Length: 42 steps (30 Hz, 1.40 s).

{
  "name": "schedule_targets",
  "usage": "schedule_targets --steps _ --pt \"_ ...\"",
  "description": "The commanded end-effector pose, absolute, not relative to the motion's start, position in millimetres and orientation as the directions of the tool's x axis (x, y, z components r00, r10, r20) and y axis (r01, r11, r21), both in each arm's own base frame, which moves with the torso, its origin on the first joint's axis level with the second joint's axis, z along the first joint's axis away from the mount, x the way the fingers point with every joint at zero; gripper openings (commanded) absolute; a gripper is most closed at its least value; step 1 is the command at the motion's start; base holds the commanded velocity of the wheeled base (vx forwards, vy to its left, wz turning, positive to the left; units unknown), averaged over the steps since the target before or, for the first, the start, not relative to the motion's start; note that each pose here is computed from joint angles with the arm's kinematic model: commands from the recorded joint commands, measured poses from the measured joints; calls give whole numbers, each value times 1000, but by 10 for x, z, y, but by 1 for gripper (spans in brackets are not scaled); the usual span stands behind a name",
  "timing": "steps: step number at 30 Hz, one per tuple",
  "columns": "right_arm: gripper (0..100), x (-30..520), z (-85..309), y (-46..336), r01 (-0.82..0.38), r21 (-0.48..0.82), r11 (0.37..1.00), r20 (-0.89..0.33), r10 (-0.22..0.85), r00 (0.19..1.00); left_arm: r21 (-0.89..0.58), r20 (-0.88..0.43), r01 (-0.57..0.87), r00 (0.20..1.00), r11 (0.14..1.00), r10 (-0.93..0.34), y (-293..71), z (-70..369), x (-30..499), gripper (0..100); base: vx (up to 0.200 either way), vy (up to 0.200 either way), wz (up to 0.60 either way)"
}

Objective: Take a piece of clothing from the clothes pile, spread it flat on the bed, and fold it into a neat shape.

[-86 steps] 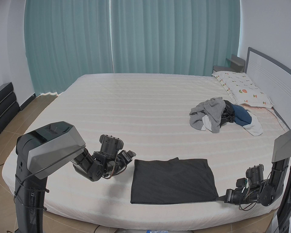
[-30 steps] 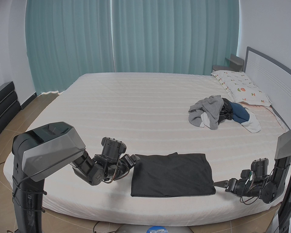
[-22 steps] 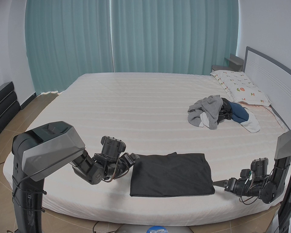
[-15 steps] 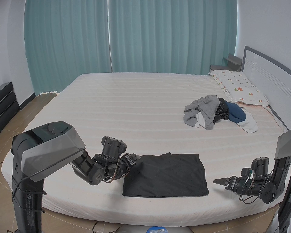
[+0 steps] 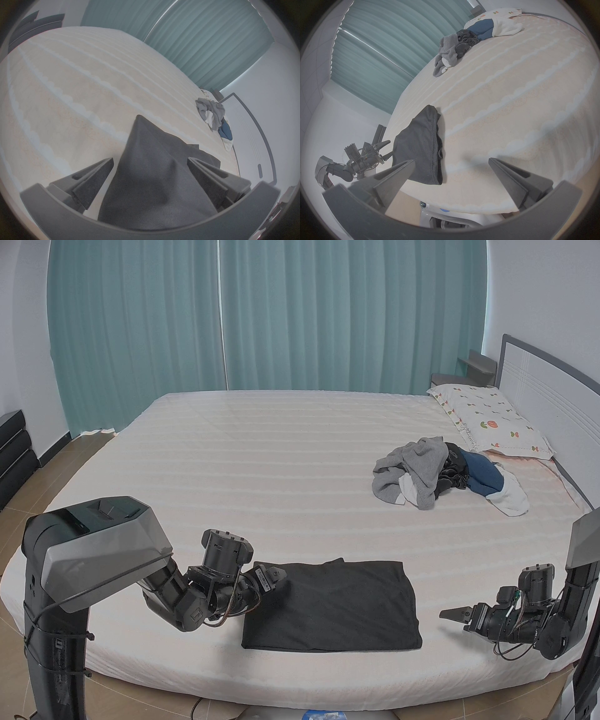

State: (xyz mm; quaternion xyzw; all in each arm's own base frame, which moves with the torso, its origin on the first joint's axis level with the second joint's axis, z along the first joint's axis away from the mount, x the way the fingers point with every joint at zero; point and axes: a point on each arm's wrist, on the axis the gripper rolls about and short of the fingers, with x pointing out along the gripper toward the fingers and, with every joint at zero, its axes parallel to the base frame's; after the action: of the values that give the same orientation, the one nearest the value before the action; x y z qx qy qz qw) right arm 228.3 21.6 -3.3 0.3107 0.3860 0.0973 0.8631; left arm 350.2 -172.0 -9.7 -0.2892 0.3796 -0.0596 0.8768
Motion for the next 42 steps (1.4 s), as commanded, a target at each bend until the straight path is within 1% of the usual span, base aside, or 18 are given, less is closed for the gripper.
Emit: schedule_targets --steps 1,8,9,18,26,32,39,42 --pt "100 2280 -44 220 73 611 788 -609 410 679 -542 -647 -128 694 830 -316 -1688 -195 3495 100 0 0 0" --pt "100 2284 -44 220 73 611 789 -609 408 680 -549 -646 -123 690 827 -326 -1705 -205 3486 100 0 0 0" --pt "100 2284 -44 220 73 611 789 -609 408 680 -545 -651 -124 686 829 -325 -1715 -229 3480 0 0 0 0" --pt "100 2280 -45 219 74 610 789 -610 408 679 -553 -659 -154 682 819 -317 -1710 -232 3434 0 0 0 0" --pt "100 2281 -38 209 76 611 788 -608 405 683 -555 -652 -151 690 818 -315 -1699 -197 3401 0 0 0 0" --pt "100 2286 -19 195 76 613 787 -601 401 691 -568 -633 -141 705 811 -321 -1700 -93 3406 0 0 0 0" --pt "100 2291 -21 188 77 612 787 -601 399 692 -555 -647 -155 698 817 -307 -1686 -142 3381 0 0 0 0" --pt "100 2291 -28 188 79 611 787 -603 399 690 -575 -641 -173 702 800 -309 -1688 -121 3386 0 0 0 0"
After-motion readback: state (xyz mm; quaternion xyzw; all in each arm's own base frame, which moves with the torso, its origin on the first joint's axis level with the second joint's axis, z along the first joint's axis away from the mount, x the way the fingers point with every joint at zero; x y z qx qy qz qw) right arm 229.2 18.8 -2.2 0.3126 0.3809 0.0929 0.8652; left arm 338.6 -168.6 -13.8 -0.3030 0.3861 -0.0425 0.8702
